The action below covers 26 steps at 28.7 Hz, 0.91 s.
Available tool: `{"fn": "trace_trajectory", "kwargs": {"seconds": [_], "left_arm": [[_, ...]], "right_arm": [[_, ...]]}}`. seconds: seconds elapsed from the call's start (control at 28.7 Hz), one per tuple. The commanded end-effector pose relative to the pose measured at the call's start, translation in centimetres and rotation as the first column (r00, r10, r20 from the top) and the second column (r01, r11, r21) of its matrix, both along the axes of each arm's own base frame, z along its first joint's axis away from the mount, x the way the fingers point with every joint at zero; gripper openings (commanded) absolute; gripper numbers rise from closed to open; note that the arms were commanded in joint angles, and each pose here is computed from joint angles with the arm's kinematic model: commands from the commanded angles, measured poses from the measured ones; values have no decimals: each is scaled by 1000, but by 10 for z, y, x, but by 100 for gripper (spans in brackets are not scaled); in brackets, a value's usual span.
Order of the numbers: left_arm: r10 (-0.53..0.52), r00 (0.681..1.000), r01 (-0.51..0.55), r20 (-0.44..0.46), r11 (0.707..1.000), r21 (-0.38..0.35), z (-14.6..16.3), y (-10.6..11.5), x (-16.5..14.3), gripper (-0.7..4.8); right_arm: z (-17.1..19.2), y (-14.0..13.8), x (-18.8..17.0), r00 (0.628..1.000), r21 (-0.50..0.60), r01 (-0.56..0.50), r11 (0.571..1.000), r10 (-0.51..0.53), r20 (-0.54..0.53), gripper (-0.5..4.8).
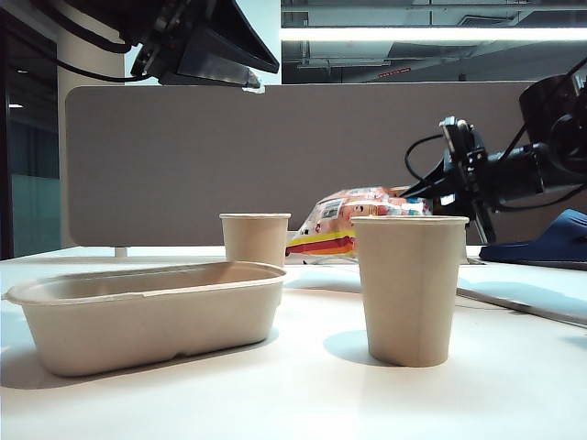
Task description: Pick up a bag of chips and put them in the box.
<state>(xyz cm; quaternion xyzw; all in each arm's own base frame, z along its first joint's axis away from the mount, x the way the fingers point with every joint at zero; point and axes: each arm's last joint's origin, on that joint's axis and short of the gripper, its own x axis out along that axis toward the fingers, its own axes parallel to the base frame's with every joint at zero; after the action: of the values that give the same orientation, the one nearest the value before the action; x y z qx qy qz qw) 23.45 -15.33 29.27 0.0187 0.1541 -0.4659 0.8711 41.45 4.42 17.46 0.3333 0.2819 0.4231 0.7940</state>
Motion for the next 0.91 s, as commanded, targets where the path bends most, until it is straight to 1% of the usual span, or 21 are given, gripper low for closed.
{"fn": "trace_trajectory", "kwargs": {"seconds": [0.03,0.1,0.17,0.21,0.24,0.28,0.42,0.49,0.56,0.63,0.66,0.7,0.73,0.77,0.8,0.91], "left_arm": [[7,999,-6,50,1000,-21,11,5,-4,156],[16,996,-13,83,999,-37,20,10,-9,156],[23,993,-17,114,998,-55,29,16,-17,156],[25,991,-16,133,998,-65,35,19,-21,156],[24,989,-15,144,998,-68,38,21,-25,157],[23,986,-12,165,998,-68,43,24,-31,156],[27,981,-10,194,996,-87,54,31,-43,157],[27,979,-9,200,996,-91,57,34,-48,156],[26,981,-9,194,996,-88,57,35,-49,157],[25,982,-9,187,996,-83,56,35,-50,157],[24,983,-9,181,997,-80,55,35,-50,157],[24,984,-10,178,997,-79,55,35,-50,157],[23,984,-10,175,997,-76,55,35,-51,157],[23,984,-10,175,997,-76,55,36,-51,157],[24,983,-10,181,997,-79,57,36,-52,157],[31,977,-12,210,996,-92,62,39,-58,157]], "right_arm": [[20,-8,-2,987,57,-129,990,123,103,49],[27,-12,-4,975,83,-196,977,185,125,49],[33,-13,-6,952,94,-282,955,267,150,49],[36,-12,-8,933,100,-340,935,322,160,49],[38,-12,-9,922,102,-370,923,352,163,49],[41,-7,-11,903,104,-416,903,396,167,49],[44,7,-14,877,104,-469,877,449,170,49],[46,22,-16,859,102,-501,859,481,174,49],[50,41,-18,831,96,-546,832,524,186,49],[60,62,-19,793,80,-596,799,570,218,49],[68,75,-19,766,67,-625,778,595,242,49],[73,82,-19,751,59,-640,766,608,256,49],[81,93,-21,724,45,-665,745,630,281,49],[83,98,-21,715,41,-673,738,636,290,49],[84,105,-23,699,33,-687,726,648,303,49],[79,116,-27,684,39,-708,705,671,287,49]]}}
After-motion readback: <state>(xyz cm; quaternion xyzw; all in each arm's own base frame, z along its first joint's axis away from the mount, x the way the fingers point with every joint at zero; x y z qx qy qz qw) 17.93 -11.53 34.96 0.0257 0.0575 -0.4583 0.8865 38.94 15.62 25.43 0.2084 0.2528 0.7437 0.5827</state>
